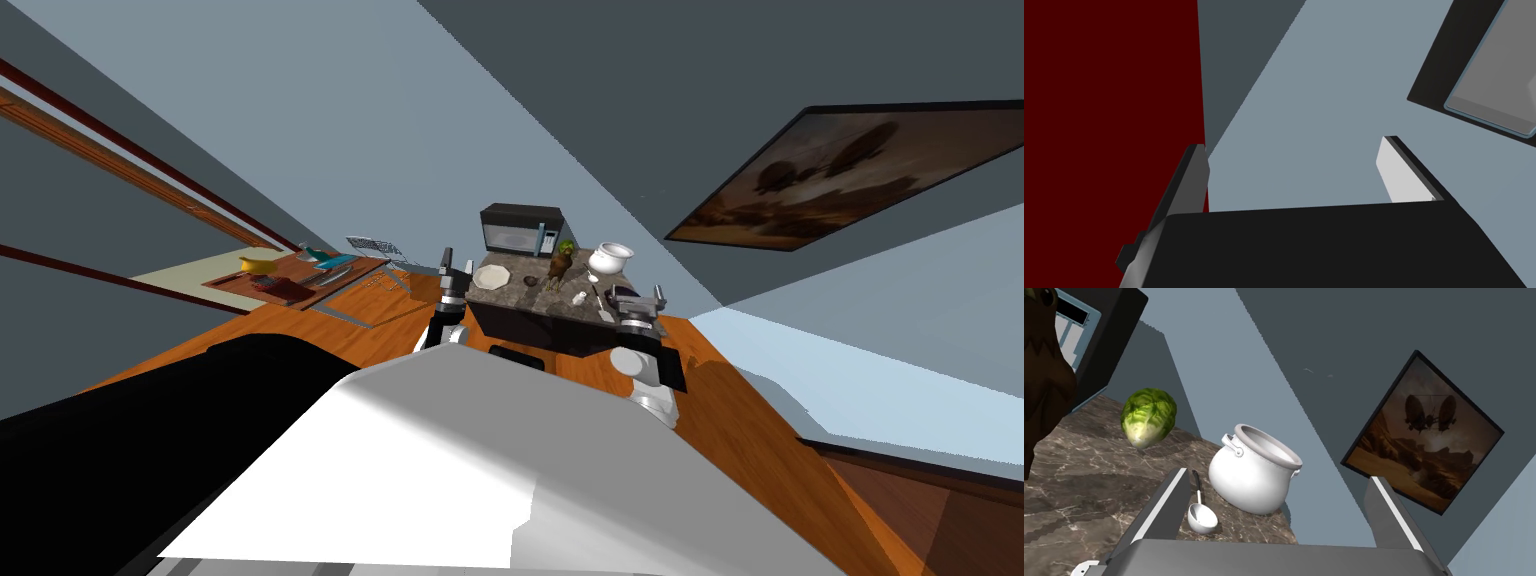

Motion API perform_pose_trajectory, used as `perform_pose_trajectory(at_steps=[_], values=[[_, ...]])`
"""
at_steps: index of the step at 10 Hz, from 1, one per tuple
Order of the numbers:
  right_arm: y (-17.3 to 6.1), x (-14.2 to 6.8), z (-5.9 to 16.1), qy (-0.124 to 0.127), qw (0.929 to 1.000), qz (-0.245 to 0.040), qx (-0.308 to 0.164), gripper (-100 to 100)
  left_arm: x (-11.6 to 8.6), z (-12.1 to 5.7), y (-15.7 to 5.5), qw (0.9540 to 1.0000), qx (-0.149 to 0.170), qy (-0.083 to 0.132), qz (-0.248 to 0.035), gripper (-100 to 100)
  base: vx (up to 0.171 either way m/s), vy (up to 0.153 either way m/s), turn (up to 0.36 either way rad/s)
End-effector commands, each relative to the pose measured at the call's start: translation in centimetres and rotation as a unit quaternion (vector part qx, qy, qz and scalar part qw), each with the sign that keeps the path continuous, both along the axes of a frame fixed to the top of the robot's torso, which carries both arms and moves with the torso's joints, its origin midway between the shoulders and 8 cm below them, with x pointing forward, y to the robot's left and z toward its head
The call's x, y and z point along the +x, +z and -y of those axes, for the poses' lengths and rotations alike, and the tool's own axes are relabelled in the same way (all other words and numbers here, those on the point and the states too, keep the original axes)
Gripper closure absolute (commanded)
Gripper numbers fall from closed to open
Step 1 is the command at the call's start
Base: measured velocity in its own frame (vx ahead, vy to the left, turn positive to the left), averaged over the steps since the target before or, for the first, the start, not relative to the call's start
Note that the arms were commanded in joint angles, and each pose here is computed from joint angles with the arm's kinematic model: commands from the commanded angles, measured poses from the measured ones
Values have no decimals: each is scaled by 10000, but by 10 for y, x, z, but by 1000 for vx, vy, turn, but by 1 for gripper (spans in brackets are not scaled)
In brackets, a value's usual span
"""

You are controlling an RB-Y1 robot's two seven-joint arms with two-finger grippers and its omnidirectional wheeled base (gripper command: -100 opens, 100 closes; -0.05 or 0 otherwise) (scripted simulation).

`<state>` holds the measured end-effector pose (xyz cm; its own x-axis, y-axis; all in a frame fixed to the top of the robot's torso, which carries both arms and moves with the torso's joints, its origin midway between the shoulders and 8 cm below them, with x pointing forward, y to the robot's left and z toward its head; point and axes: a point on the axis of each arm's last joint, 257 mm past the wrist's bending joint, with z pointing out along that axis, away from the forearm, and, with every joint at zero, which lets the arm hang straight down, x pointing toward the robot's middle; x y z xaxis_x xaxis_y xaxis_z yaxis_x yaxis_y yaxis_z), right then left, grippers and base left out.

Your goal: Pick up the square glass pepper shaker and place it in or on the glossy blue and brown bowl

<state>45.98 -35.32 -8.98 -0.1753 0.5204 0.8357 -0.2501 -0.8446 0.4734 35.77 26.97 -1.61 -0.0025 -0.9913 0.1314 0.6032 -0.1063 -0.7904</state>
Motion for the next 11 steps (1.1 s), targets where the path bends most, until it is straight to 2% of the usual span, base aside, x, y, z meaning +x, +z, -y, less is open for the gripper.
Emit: perform_pose_trajectory(at_steps=[1, 4, 5, 7, 9, 10, 11], values=[[-11, 2, 0, 83, 9997, -111, 221, -100, 0, 0, 0, 10000, 0, 0, 0, 0, 27, 11, 10], [-62, 10, -9, 375, 9910, -629, 1123, -100, 0, 0, 0, 10000, 0, 0, 0, 0, 46, 6, 41], [-62, 10, -9, 386, 9904, -622, 1175, -100, 0, 0, 0, 10000, 0, 0, 0, 0, 47, 2, 12], [-96, 12, -16, 537, 9779, -966, 1773, -100, 0, 0, 0, 10000, 0, 0, 0, 0, 50, -5, 37], [-128, 11, -25, 651, 9613, -1286, 2348, -100, 0, 0, 0, 10000, 0, 0, 0, 0, 69, -20, 43], [-128, 11, -25, 654, 9607, -1283, 2372, -100, 0, 0, 0, 10000, 1, 0, 0, 0, 40, -19, 15], [-143, 10, -29, 697, 9513, -1430, 2639, -100, 0, 0, 0, 10000, 0, 0, 0, 0, 34, -15, 20]])
